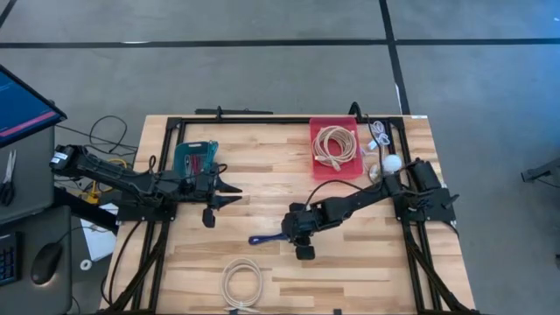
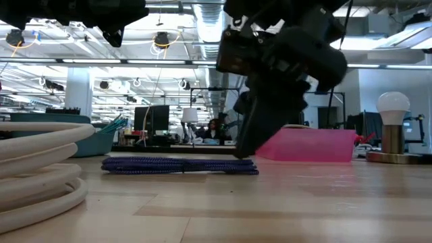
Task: Pick & Place USB Port
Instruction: Put the violet charger cable in the blue bin
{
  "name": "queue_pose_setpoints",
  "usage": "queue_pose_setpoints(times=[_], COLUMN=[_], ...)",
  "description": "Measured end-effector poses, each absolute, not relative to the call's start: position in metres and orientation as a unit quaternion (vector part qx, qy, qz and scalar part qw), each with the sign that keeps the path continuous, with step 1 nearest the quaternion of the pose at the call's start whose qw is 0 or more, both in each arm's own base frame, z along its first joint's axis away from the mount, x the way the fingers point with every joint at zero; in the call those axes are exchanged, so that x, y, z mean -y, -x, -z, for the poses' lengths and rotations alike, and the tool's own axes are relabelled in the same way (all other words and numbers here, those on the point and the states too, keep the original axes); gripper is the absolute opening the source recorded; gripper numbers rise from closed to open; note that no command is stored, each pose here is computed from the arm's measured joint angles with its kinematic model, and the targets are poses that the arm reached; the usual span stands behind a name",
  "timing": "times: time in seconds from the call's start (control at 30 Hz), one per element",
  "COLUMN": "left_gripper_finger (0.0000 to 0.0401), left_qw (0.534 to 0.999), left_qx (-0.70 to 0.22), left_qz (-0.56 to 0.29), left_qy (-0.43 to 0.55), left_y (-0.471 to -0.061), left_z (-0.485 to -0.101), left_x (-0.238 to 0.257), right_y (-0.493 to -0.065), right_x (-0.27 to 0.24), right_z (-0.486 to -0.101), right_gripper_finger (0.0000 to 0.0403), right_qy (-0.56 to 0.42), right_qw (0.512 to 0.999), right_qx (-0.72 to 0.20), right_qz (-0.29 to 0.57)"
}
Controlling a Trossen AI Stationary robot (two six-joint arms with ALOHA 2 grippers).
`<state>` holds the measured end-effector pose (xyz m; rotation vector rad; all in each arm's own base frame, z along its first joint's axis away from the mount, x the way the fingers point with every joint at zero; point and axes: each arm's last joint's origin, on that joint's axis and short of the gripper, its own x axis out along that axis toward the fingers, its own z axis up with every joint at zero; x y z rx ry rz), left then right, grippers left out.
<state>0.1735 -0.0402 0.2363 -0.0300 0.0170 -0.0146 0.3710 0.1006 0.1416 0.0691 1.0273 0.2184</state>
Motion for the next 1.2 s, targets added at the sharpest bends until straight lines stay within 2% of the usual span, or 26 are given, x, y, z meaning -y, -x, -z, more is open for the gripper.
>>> queue_pose_setpoints(times=[0.4, 0.5, 0.63, 0.83, 1.03, 1.2], left_gripper_finger=[0.0085, 0.0085, 0.0085, 0.0085, 0.0085, 0.0085], left_qw=[1.0, 1.0, 1.0, 1.0, 1.0, 1.0], left_qx=[-0.009, -0.009, -0.009, -0.009, -0.009, -0.009], left_qz=[0.007, 0.007, 0.007, 0.007, 0.007, 0.007], left_qy=[0.015, 0.015, 0.015, 0.015, 0.015, 0.015], left_y=[-0.173, -0.174, -0.174, -0.173, -0.173, -0.174], left_z=[-0.236, -0.236, -0.236, -0.236, -0.236, -0.236], left_x=[0.04, 0.04, 0.04, 0.04, 0.04, 0.04], right_y=[-0.374, -0.374, -0.374, -0.372, -0.367, -0.355], right_x=[-0.094, -0.094, -0.092, -0.089, -0.077, -0.059], right_z=[-0.137, -0.137, -0.137, -0.139, -0.169, -0.207], right_gripper_finger=[0.0113, 0.0084, 0.0013, 0.0003, 0.0001, 0.0001], right_qy=[-0.044, -0.044, -0.035, -0.027, -0.019, 0.014], right_qw=[0.862, 0.861, 0.86, 0.855, 0.871, 0.892], right_qx=[-0.493, -0.495, -0.496, -0.503, -0.477, -0.447], right_qz=[-0.108, -0.108, -0.116, -0.126, -0.119, -0.071])
